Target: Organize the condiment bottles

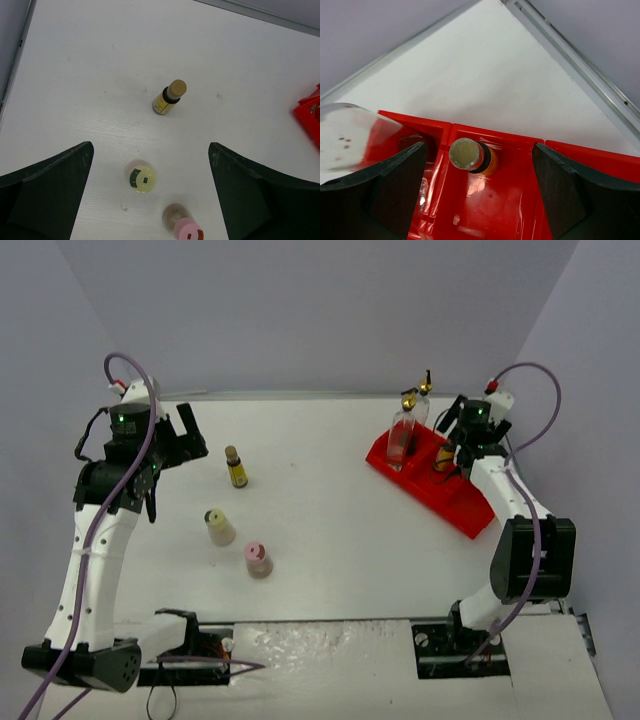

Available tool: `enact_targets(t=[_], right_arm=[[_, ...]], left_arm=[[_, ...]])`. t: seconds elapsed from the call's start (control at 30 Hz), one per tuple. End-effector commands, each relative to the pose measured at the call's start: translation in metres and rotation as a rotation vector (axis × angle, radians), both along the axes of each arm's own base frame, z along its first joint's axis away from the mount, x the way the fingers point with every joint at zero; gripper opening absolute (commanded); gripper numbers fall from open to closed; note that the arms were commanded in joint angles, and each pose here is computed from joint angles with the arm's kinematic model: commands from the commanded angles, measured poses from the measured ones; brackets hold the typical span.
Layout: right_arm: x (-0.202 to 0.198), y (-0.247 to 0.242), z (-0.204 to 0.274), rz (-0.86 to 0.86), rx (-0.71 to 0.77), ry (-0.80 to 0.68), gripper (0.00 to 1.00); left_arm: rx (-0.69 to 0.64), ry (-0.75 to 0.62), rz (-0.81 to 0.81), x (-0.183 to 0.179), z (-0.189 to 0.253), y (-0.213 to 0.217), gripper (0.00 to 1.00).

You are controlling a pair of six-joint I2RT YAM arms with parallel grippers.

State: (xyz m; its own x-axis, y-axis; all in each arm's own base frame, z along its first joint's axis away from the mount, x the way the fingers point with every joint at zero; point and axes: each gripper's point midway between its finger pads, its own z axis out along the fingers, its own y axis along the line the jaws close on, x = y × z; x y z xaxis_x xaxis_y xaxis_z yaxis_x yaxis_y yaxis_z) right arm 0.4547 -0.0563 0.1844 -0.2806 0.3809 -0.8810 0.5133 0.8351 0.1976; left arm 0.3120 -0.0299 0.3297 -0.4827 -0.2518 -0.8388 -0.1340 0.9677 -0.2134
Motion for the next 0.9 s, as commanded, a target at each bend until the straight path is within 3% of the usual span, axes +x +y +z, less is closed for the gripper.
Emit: enact_targets(t=[0.0,0.13,0.27,0.33,0.6,0.87], right_arm=[[-0.031,0.020,0.067,0.034,0.012,-0.131,0.83],[-0.055,0.062,0.099,0.155,0.021,-0.186,0.87],[-0.055,0.150,0.124,0.472,0.095,-0.232,0.88],[-0.056,0.218,0.143,0.644,0.084,-0.252,0.89],[-0.015,0.388,0.103,0.975,-0.013,-0.160,0.89],[0.016,0.477,0.059,1.150,-0.025,-0.147,0.89]], left_arm=[[-0.021,-0.090,0.008,0.007,0.024,0.001,0.97],[-0.019,-0.090,0.006,0.007,0.023,0.000,0.97],[-0.020,-0.087,0.006,0.007,0.022,0.000,0.97],[-0.028,-0.090,0.008,0.008,0.023,-0.001,0.97],[-0.014,-0.114,0.052,-0.002,0.039,0.009,0.97],[-0.009,-0.163,0.118,-0.014,0.062,0.021,0.97]])
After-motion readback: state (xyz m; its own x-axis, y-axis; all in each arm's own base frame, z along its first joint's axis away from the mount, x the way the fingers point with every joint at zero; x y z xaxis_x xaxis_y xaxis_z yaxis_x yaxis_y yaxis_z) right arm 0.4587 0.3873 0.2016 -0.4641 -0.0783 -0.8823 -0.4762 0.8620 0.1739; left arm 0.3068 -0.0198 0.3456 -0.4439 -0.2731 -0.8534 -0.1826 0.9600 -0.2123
